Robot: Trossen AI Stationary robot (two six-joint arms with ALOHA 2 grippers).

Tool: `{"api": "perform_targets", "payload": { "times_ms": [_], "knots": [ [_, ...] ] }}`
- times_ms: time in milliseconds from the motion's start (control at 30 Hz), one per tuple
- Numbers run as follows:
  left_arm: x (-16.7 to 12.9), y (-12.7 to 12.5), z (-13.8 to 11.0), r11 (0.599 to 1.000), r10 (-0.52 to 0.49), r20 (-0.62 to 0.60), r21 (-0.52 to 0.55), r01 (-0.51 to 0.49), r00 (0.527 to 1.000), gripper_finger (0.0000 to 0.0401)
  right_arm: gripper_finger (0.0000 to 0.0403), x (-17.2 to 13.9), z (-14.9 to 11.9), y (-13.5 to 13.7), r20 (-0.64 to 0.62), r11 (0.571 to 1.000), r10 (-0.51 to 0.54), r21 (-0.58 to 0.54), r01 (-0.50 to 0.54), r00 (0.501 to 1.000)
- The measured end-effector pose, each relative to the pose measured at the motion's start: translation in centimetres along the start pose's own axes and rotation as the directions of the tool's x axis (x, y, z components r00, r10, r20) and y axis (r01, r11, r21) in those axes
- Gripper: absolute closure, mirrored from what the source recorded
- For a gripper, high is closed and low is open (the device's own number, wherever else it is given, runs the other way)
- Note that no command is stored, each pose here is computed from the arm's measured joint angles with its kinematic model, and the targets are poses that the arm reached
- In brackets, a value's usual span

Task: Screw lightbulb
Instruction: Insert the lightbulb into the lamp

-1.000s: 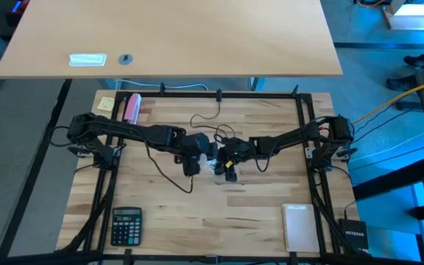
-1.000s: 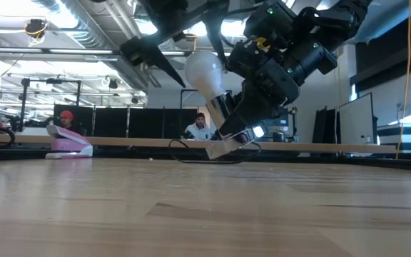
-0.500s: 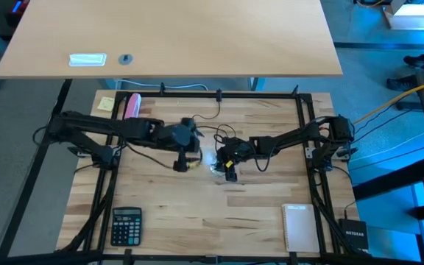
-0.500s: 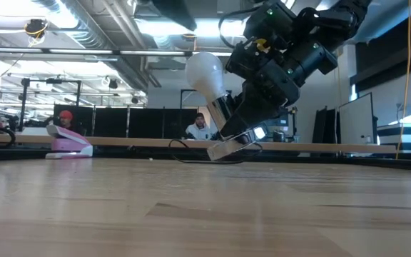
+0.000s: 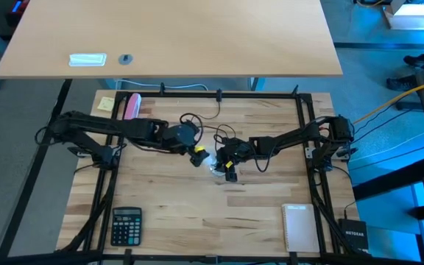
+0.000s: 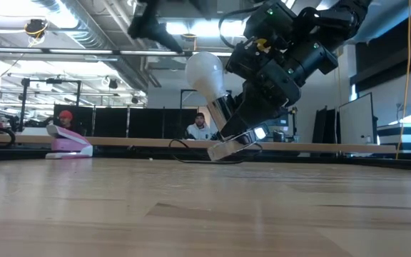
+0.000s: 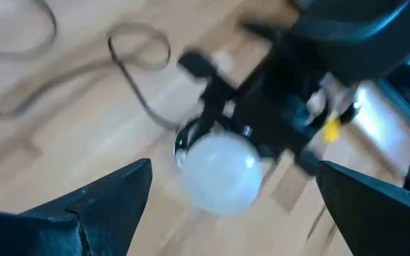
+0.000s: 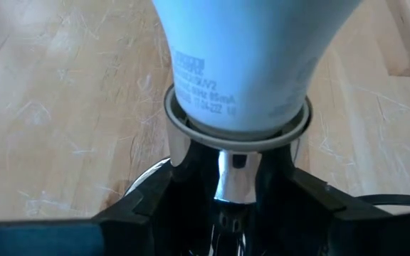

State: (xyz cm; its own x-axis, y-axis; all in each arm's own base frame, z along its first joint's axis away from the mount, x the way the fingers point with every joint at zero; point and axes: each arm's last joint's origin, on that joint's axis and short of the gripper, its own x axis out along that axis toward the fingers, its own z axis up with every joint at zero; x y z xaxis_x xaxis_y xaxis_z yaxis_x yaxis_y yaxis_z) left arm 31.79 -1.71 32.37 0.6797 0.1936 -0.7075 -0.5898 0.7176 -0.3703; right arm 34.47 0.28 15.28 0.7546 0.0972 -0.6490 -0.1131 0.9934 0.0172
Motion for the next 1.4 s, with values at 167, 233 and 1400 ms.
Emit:
{"api": "perform_targets", "payload": {
  "times_ms": [167,233,1400],
  "knots": [
    [2.3,0.6,-0.1,0.997,0.006,-0.106,-0.079,-0.015,0.994,0.0015,0.0223,0.0,0.0,0.0,0.0,1.0,0.0,0.0,0.0,1.0],
    [3.2,0.7,-0.3,0.996,0.012,-0.134,-0.087,-0.024,0.991,0.0015,0.0223,0.0,0.0,0.0,-0.001,1.0,0.0,0.0,0.0,1.0],
    [7.0,0.9,0.4,0.011,0.006,-0.101,0.995,0.1,0.995,0.0137,0.0223,0.0,0.0,-0.2,0.006,0.999,-0.038,-0.006,0.038,0.999]
  ]
}}
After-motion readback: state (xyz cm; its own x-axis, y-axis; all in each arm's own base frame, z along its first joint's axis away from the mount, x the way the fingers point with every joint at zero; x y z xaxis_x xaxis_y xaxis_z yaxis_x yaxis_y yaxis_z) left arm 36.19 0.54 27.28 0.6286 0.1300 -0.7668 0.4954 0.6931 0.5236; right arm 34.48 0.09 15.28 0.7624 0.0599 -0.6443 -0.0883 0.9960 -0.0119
